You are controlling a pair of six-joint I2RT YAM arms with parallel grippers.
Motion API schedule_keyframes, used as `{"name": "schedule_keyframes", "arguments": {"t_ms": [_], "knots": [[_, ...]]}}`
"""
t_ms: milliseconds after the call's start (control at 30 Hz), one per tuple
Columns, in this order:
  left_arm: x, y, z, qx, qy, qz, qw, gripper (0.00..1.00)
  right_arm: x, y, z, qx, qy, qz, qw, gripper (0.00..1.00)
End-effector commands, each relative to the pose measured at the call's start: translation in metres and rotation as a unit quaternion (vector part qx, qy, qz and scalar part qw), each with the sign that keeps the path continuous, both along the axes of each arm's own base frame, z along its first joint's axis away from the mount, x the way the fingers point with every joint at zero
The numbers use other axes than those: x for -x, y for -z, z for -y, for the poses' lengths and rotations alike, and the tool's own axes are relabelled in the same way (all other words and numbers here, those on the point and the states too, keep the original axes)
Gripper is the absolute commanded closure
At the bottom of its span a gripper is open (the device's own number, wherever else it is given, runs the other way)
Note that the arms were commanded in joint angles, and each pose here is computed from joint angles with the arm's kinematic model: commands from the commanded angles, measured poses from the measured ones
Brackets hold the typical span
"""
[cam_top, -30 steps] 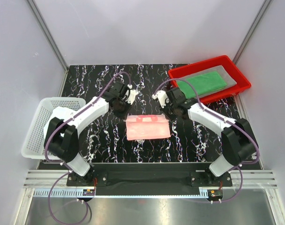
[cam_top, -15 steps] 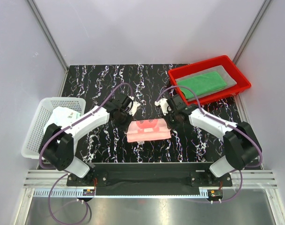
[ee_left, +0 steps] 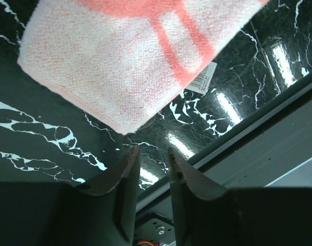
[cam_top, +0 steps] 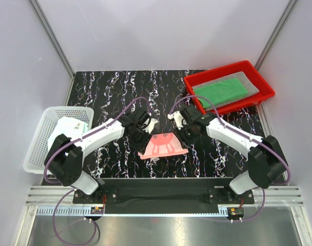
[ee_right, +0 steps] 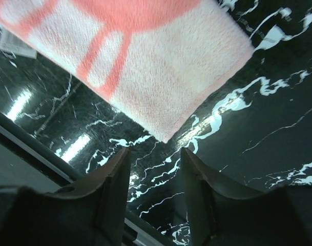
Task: Fold and stack the towels
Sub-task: Fold the towel
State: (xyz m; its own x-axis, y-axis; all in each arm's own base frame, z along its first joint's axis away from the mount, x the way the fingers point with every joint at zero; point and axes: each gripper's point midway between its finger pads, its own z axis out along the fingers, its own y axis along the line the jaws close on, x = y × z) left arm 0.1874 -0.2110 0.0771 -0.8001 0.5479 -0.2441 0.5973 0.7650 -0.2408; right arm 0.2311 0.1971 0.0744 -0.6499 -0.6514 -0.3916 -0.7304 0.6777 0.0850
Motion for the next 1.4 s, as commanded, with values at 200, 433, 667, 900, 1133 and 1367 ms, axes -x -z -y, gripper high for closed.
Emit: {"name": "schedule_keyframes", "arguments": {"t_ms": [200,433,667,900,1133,1367], "knots": [[-0.047,-0.007,-0.007,0.004,-0.206,0.081,0.975,0.58,-0.035,-0.016,-0.026,-0.055,0.213,0.001,0.976,0.55],[-0.043,0.026,0.000,0.063,-0.306,0.041,0.949,0.55,-0.029,0.015,-0.029,-0.081,0.302,-0.026,0.950,0.55],[-0.041,0.027,0.001,0.082,-0.319,0.041,0.943,0.57,-0.020,0.036,-0.010,-0.058,0.336,-0.025,0.940,0.55],[-0.036,0.029,0.005,0.090,-0.323,0.026,0.942,0.60,-0.013,0.046,-0.012,-0.068,0.343,-0.038,0.936,0.56],[-0.035,0.009,0.000,0.105,-0.331,0.047,0.937,0.58,-0.018,0.016,-0.011,-0.088,0.347,-0.023,0.933,0.55],[-0.031,0.009,-0.003,0.104,-0.334,0.043,0.936,0.59,-0.017,0.018,0.005,-0.089,0.364,-0.022,0.927,0.55]]}}
